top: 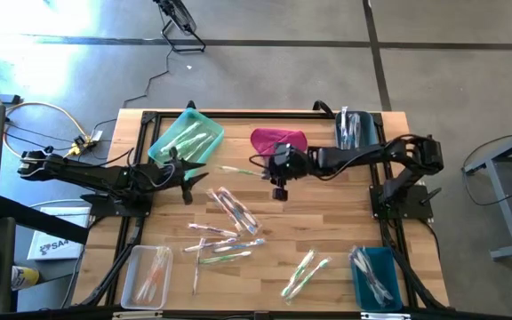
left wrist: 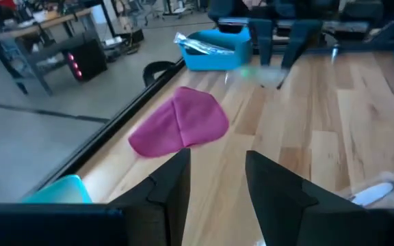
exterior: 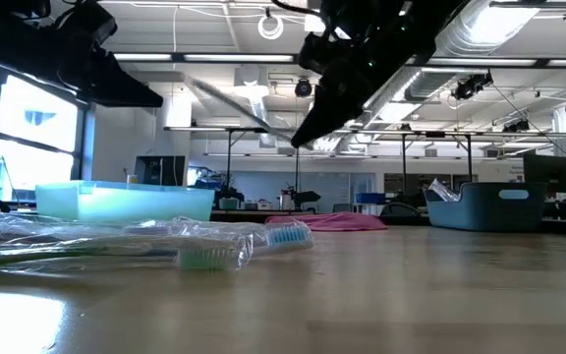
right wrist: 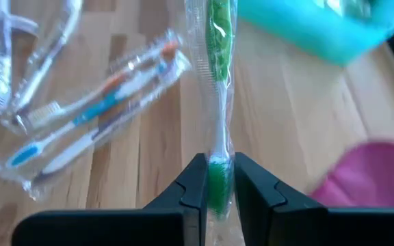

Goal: Pick & Place Toothbrushes
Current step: Put the green toothbrush to the green bin

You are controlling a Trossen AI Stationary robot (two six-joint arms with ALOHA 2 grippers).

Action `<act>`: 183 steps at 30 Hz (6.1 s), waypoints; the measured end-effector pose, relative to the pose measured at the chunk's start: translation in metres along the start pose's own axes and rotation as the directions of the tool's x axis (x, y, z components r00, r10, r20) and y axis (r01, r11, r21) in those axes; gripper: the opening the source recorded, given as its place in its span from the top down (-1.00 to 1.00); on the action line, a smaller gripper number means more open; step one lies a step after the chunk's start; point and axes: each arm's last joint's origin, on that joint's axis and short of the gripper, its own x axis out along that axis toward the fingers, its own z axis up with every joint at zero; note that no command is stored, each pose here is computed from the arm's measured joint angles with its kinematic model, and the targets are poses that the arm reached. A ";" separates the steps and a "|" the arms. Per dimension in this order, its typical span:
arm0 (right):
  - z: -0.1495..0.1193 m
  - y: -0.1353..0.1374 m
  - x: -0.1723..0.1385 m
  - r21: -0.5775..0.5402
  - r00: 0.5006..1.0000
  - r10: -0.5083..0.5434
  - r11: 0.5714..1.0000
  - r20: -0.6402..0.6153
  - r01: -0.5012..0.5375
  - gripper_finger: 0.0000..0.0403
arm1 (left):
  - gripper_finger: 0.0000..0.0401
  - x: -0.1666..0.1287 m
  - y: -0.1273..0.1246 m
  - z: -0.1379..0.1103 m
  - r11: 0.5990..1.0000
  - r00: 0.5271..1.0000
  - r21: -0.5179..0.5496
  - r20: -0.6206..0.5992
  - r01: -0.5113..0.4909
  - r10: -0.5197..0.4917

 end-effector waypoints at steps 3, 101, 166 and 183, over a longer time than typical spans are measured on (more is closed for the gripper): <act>0.008 -0.007 0.000 -0.036 0.994 0.057 0.998 0.093 -0.054 0.79 | 0.32 0.000 -0.001 0.000 1.000 1.000 0.002 0.001 0.018 -0.018; 0.033 0.033 0.009 -0.075 0.918 0.114 0.993 0.380 -0.093 0.80 | 0.73 0.041 -0.034 0.038 0.948 0.846 0.055 0.438 0.312 -0.304; 0.025 0.029 -0.040 0.093 0.977 0.120 0.986 0.174 -0.137 -0.20 | 0.78 0.039 0.096 0.105 0.911 0.788 -0.078 -0.535 -0.406 0.305; 0.025 0.029 -0.040 0.093 0.978 0.120 0.986 0.173 -0.137 -0.20 | 0.78 0.086 0.128 0.039 0.841 0.488 -0.157 -0.862 -0.517 0.139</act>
